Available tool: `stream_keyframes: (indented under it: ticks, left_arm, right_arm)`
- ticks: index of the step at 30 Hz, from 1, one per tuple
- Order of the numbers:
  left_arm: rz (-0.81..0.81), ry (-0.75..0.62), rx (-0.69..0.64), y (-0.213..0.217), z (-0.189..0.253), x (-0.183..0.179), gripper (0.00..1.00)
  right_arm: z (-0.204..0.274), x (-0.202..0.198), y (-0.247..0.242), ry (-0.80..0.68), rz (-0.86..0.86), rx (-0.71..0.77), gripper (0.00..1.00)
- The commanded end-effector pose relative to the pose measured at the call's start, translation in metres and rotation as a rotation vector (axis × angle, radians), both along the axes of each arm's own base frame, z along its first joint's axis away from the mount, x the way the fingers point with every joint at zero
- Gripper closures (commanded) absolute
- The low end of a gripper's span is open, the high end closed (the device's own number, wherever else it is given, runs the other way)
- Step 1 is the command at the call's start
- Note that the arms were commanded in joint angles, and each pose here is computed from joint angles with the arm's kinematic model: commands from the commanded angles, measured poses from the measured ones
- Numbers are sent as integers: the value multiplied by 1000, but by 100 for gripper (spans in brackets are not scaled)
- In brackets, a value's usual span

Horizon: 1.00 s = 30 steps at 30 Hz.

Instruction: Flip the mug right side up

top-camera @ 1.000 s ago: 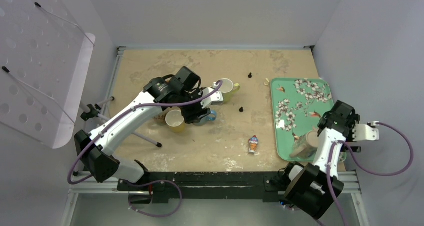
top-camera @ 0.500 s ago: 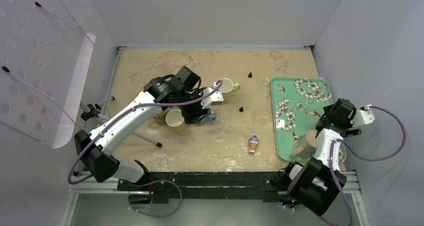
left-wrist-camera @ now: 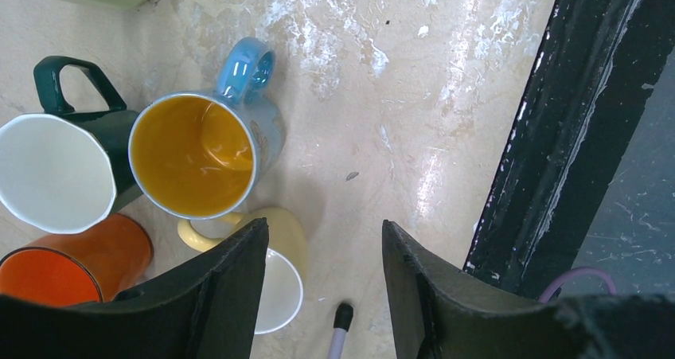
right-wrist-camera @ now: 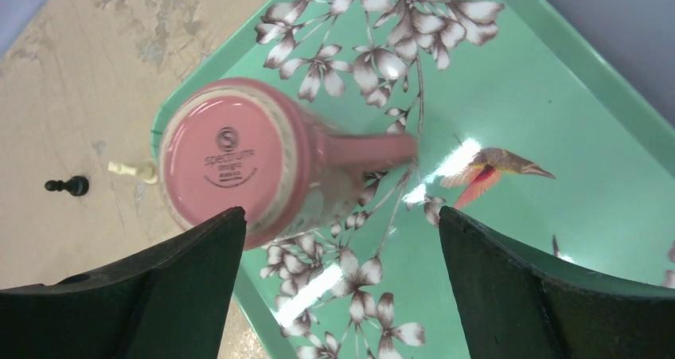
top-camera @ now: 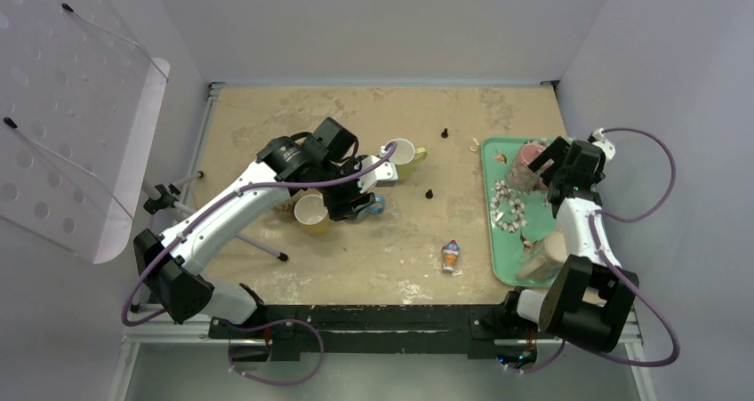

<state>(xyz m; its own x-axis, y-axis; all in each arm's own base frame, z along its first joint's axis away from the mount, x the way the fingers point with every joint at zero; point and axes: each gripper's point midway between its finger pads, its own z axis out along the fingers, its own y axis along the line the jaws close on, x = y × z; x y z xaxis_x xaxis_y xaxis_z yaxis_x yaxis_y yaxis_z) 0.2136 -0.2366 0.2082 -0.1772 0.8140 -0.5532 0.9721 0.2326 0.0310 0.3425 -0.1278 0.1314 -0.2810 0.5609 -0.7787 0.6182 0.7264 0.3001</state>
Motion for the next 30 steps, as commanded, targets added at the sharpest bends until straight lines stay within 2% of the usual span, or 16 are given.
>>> stream_keyframes:
  ticks: [1,5,8,10,14,19,25,27,30]
  left_arm:
    - [-10,5,-31,-2,3,-3,41]
    - [-16,3,-50,-3,6,-5,41]
    - [-25,2,-73,-2,9,-10,41]
    - [-28,2,-83,-2,9,-13,41]
    - [-27,5,-85,-1,8,-15,41]
    - [-19,14,-74,0,3,-13,41]
    - [-4,10,-63,4,0,-9,41]
    - [-4,12,-65,4,0,-9,41]
    - [-8,16,-68,2,0,-9,41]
  right_arm:
    - [48,-6,-5,-2,36,-102,5]
    - [70,-14,-5,-38,32,-130,2]
    - [73,-3,2,-101,92,-30,2]
    - [76,10,0,-117,93,48,7]
    - [68,35,-16,-89,-39,213,11]
    - [48,60,-24,-165,-240,498,19]
    - [22,60,-26,-224,-407,647,22]
    - [18,64,-26,-254,-399,656,24]
    - [2,70,-23,-206,-410,695,25]
